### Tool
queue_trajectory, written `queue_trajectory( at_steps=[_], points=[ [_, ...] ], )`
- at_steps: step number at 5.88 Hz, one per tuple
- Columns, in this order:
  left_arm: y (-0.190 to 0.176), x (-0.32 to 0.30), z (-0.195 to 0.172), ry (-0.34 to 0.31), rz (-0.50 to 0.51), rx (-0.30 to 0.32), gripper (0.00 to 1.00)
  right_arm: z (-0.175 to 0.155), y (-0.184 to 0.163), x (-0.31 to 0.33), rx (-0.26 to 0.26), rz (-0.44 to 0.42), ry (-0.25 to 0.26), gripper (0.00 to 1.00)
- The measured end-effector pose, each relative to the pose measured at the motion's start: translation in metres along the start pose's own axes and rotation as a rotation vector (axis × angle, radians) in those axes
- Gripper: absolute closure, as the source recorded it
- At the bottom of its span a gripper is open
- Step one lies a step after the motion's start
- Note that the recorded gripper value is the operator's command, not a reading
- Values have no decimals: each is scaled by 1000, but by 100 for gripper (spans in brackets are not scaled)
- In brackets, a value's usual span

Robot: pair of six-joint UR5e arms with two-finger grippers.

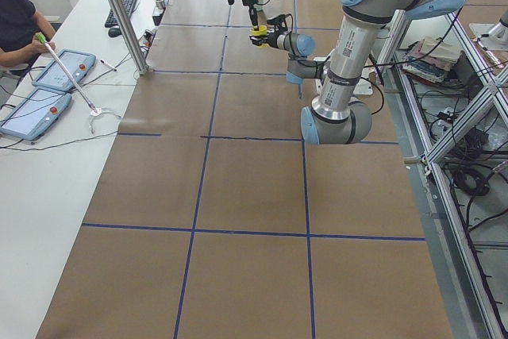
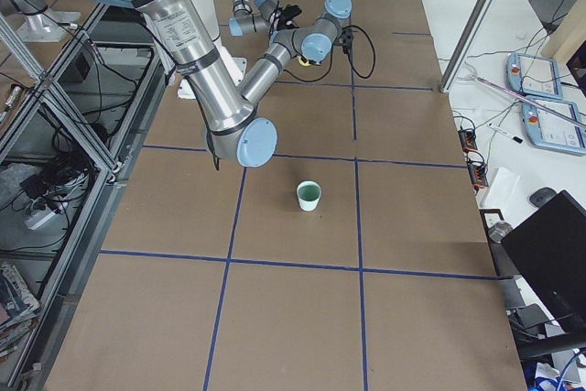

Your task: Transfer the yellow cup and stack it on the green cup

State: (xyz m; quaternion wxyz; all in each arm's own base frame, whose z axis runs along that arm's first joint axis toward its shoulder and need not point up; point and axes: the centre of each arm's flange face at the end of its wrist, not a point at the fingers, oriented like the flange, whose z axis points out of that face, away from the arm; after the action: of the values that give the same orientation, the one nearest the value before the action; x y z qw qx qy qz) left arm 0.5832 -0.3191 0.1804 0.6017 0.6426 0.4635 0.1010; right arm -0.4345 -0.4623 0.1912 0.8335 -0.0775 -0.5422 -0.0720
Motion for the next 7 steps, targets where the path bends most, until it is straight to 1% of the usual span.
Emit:
queue_trajectory(
  at_steps=[1,2,4,5,6,7],
  points=[
    [0,0,0,0,6,-1,4,0,0,1,1,1,0,100],
    [-1,1,0,1,11,0,1,-1,0,0,1,1,0,100],
    [-5,1,-1,5,8,6,0,-1,-1,1,7,3,3,100],
    [-6,2,-1,7,6,8,0,2,-5,5,27,11,20,100],
    [-8,2,-1,8,3,10,0,9,-17,18,63,35,60,100],
    [-9,3,-1,9,0,12,0,16,-31,41,102,71,111,100]
  ],
)
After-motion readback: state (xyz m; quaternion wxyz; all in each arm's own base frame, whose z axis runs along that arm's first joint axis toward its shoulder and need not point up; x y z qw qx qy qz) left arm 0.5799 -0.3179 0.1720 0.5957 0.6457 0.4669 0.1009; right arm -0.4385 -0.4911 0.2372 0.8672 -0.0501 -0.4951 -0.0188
